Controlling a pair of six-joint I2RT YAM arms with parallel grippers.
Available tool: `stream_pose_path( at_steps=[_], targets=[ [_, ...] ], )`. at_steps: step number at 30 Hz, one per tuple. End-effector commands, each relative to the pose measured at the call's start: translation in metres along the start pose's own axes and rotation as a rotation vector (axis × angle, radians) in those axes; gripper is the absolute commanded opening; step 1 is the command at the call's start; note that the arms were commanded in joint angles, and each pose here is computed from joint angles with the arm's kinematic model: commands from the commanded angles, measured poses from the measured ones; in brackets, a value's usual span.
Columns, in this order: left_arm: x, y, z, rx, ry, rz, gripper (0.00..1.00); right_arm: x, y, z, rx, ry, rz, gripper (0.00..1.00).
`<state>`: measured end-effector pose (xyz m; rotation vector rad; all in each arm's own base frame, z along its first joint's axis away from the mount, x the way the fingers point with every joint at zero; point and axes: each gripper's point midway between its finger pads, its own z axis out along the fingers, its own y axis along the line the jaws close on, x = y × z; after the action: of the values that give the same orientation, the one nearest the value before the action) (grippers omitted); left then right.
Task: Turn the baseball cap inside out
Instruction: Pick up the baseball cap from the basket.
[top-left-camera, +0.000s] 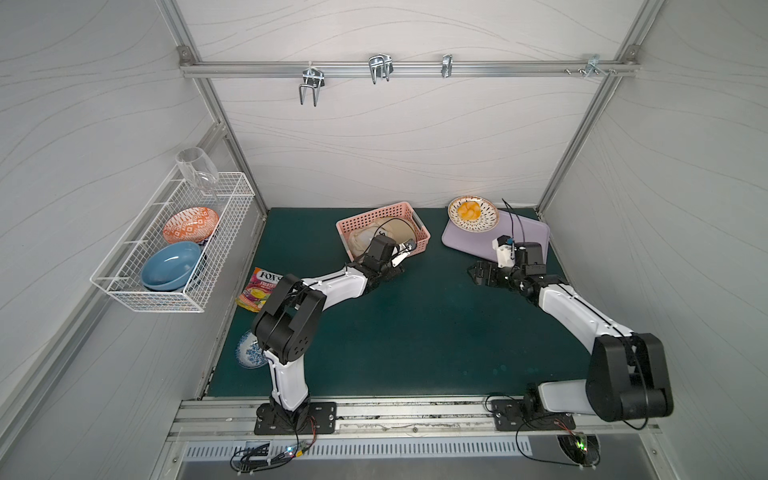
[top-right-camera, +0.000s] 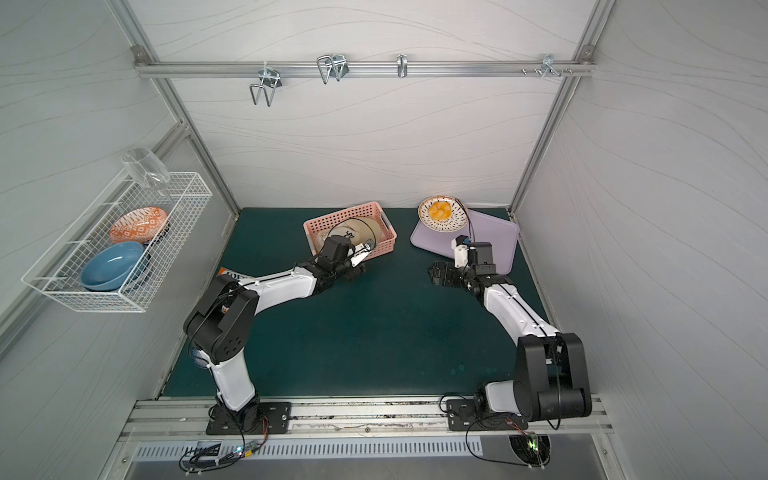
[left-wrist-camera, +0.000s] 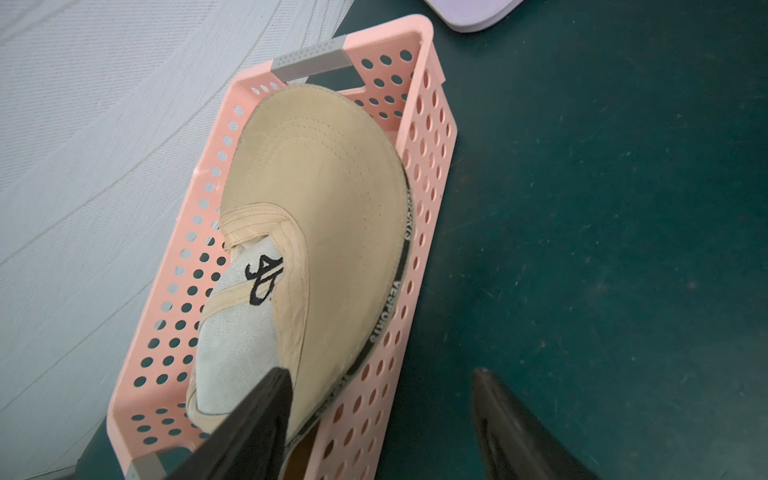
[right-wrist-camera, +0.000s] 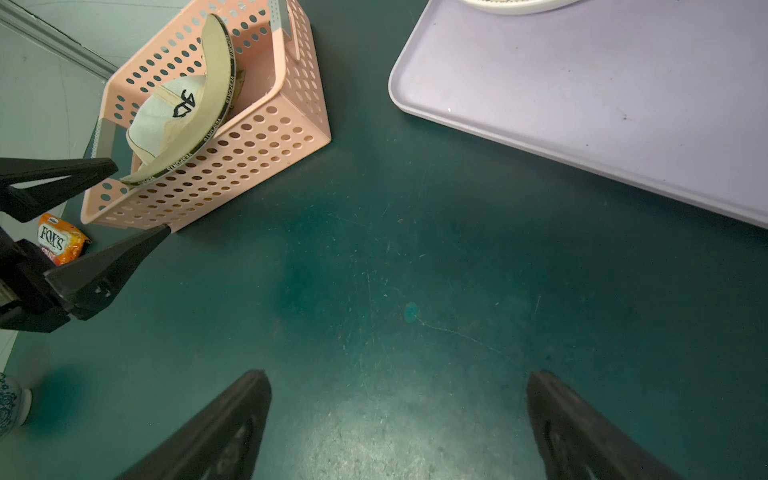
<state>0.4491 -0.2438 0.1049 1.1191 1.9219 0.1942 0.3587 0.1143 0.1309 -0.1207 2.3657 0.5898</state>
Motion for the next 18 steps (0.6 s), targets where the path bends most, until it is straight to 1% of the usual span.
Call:
stream_pose_path(
  at_steps=[1,5,6,8,11,13,18],
  targets=[
    [-0.031,0.01,0.006,-0.005,-0.081,-0.012,0.72,0.007,0.003,0.002,-0.012,0.023,0.013,0.99],
    [-0.037,0.009,0.014,0.008,-0.095,-0.013,0.66,0.008,0.002,0.002,-0.004,0.028,0.008,0.99],
    [-0.038,0.009,0.015,0.009,-0.099,-0.012,0.63,0.009,0.001,0.002,-0.002,0.031,0.007,0.99],
    [-0.04,0.008,0.018,0.018,-0.1,-0.006,0.53,0.009,0.001,0.003,-0.001,0.033,0.007,0.99],
    [-0.042,0.007,0.021,0.026,-0.1,0.005,0.44,0.011,0.0,0.003,0.0,0.035,0.009,0.99],
    [-0.044,0.006,0.021,0.038,-0.107,0.011,0.34,0.011,0.0,0.003,-0.001,0.036,0.01,0.99],
    [-0.054,0.006,0.008,0.06,-0.148,0.001,0.02,0.012,0.0,0.003,0.003,0.038,0.011,0.99]
  ],
)
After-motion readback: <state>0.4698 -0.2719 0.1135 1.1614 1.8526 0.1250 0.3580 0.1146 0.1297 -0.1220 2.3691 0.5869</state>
